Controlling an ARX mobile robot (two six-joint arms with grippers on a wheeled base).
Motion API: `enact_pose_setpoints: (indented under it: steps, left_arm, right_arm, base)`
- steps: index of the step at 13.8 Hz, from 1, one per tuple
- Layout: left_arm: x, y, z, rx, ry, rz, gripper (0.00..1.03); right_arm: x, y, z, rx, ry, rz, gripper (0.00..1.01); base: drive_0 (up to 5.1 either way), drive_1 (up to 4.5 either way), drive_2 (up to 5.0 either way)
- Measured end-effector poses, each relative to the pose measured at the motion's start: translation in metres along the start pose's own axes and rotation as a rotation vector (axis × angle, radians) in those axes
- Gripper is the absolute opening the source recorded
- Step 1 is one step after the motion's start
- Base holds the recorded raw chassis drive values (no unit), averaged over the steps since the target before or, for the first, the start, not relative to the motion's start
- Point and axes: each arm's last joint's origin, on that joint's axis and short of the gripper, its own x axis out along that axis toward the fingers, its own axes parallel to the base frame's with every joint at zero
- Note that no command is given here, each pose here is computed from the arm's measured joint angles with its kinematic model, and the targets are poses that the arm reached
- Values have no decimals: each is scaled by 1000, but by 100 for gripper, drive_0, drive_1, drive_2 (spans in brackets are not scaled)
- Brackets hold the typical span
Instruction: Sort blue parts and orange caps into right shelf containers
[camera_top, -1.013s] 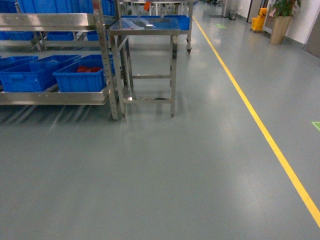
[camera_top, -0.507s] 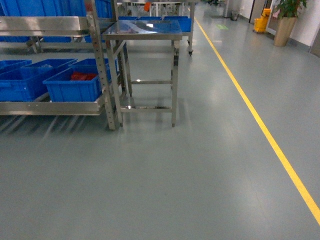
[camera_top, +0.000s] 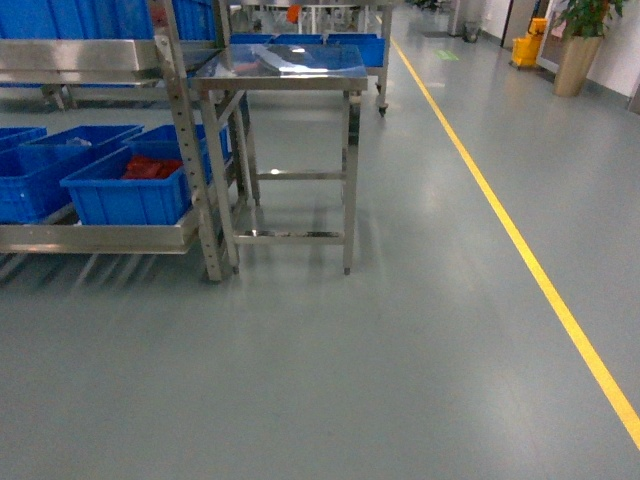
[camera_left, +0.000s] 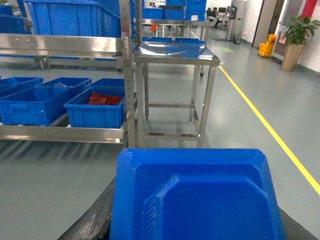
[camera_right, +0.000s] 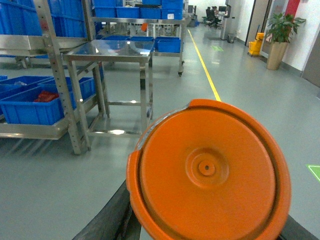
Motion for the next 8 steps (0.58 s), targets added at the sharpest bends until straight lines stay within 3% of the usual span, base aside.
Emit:
enact_pose_setpoints:
  steps: [8]
  left_arm:
    - [0,0,0,0,2,2,43]
  right_arm:
    - [0,0,0,0,0,0,42]
  base:
    - [6,439,-427]
